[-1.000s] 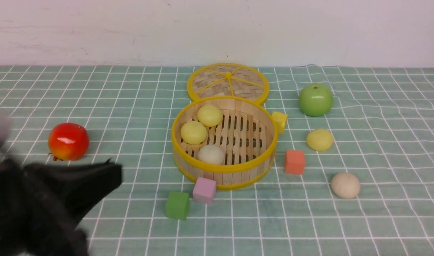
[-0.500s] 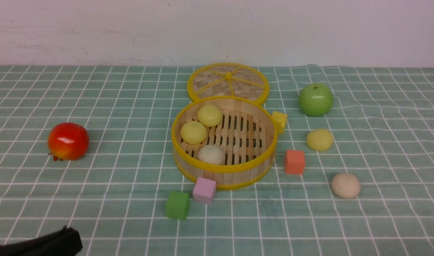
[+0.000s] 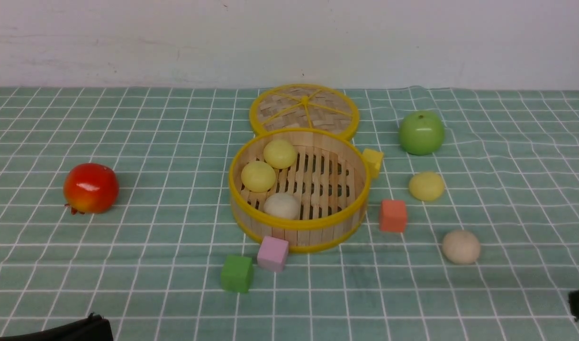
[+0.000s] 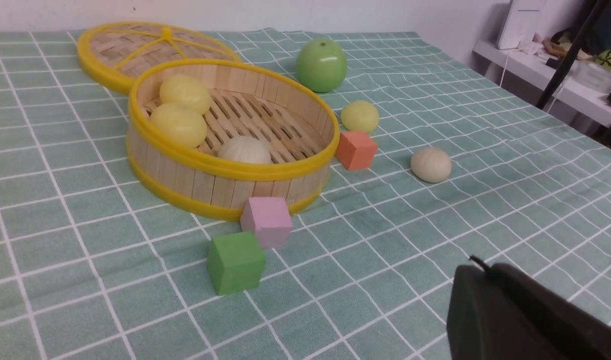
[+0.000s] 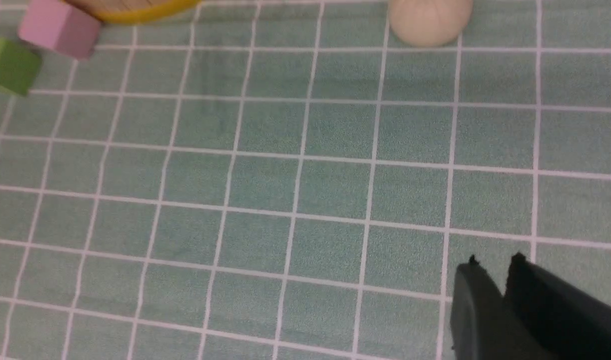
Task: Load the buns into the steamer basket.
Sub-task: Use the right arm to grab a steamed stuffed bun
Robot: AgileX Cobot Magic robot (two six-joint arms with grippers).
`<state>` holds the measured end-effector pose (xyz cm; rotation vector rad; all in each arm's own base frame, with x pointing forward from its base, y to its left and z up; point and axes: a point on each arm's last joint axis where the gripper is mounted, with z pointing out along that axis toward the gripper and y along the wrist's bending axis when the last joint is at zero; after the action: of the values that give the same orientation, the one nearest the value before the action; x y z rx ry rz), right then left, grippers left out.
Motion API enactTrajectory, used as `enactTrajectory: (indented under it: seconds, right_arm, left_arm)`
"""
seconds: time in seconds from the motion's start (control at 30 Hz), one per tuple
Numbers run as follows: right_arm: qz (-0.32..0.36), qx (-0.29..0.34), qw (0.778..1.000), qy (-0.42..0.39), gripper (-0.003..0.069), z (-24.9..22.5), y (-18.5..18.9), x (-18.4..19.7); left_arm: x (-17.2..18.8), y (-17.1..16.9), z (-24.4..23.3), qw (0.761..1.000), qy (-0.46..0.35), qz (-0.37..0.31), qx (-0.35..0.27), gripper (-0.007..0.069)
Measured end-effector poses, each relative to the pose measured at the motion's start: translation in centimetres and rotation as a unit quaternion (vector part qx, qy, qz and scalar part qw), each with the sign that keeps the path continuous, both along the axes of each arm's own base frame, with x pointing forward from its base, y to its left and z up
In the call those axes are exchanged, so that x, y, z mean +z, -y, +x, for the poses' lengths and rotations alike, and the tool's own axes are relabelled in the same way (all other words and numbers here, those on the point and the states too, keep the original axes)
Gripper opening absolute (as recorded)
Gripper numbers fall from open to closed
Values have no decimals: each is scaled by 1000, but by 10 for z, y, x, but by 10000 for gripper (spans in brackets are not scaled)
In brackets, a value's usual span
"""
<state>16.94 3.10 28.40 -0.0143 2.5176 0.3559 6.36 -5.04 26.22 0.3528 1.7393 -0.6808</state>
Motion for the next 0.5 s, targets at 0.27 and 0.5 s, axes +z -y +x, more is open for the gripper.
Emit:
enactTrajectory:
  seconds: [0.27,0.5]
  right_arm:
    - [-45,53,994,-80,79,104,-26,-19]
    - [-62,53,991,-108,172,169,-34,-48]
  left_arm:
    - [0,0,0,1000,0,0,0,-13]
    - [0,0,0,1000,0,0,0,-11]
